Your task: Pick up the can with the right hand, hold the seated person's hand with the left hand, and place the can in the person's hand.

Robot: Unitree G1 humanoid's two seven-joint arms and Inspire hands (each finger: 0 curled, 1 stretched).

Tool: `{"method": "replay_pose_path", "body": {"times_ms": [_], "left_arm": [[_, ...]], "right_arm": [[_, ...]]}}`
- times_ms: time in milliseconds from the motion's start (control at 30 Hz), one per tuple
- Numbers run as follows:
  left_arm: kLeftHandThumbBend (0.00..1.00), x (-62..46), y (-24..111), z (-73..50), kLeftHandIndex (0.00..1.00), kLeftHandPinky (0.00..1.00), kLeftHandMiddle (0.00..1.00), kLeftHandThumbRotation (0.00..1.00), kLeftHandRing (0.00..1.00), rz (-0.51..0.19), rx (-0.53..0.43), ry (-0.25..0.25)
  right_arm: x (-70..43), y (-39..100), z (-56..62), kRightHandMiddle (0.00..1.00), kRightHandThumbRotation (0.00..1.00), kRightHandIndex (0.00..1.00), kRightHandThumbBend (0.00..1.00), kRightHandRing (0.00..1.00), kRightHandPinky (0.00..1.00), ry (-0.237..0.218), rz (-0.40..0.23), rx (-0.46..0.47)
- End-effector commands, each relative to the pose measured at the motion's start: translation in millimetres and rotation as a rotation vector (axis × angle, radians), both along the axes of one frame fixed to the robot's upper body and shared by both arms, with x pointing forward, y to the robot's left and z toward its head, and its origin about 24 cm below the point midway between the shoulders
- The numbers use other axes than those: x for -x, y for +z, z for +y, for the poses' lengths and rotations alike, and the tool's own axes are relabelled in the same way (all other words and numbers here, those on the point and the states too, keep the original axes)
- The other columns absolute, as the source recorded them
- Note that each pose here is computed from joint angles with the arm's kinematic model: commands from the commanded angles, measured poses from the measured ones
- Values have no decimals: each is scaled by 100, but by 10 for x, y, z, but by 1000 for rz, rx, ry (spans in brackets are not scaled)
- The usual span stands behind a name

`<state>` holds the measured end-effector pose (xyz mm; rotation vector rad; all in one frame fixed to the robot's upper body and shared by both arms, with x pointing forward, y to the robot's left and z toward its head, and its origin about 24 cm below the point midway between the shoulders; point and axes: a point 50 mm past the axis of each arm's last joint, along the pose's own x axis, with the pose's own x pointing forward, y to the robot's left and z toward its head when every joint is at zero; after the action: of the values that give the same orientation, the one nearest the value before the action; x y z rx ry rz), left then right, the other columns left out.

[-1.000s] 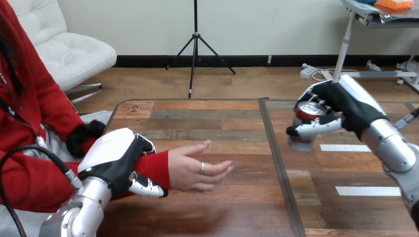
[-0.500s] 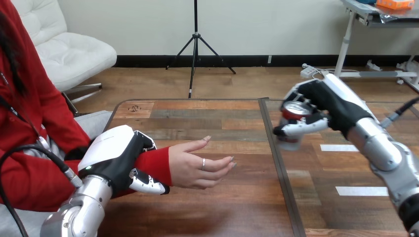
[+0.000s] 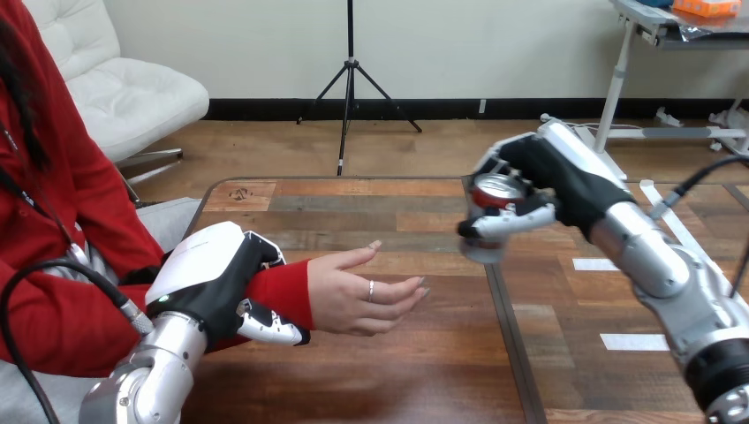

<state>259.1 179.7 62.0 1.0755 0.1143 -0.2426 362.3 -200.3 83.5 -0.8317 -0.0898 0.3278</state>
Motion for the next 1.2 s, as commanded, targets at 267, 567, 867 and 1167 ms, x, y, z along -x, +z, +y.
{"method": "replay_pose_path", "body": {"times_ms": [267, 567, 867, 1167], "left_arm": [[73, -203, 1046, -403, 36, 21, 35, 0, 27, -470, 144, -139], [73, -226, 1022, -435, 36, 20, 34, 0, 27, -461, 165, -148], [72, -238, 1016, -455, 35, 20, 34, 0, 26, -464, 178, -151], [70, -247, 1044, -476, 35, 19, 34, 0, 26, -471, 190, -148]], "right_arm": [[-196, 849, 544, 42, 0, 47, 66, 34, 30, 162, -270, -50], [-177, 874, 698, 41, 0, 47, 66, 33, 29, 199, -291, -47], [-159, 869, 796, 39, 0, 46, 65, 32, 28, 225, -302, -56], [-139, 824, 900, 39, 0, 45, 66, 32, 28, 250, -287, -65]]}}
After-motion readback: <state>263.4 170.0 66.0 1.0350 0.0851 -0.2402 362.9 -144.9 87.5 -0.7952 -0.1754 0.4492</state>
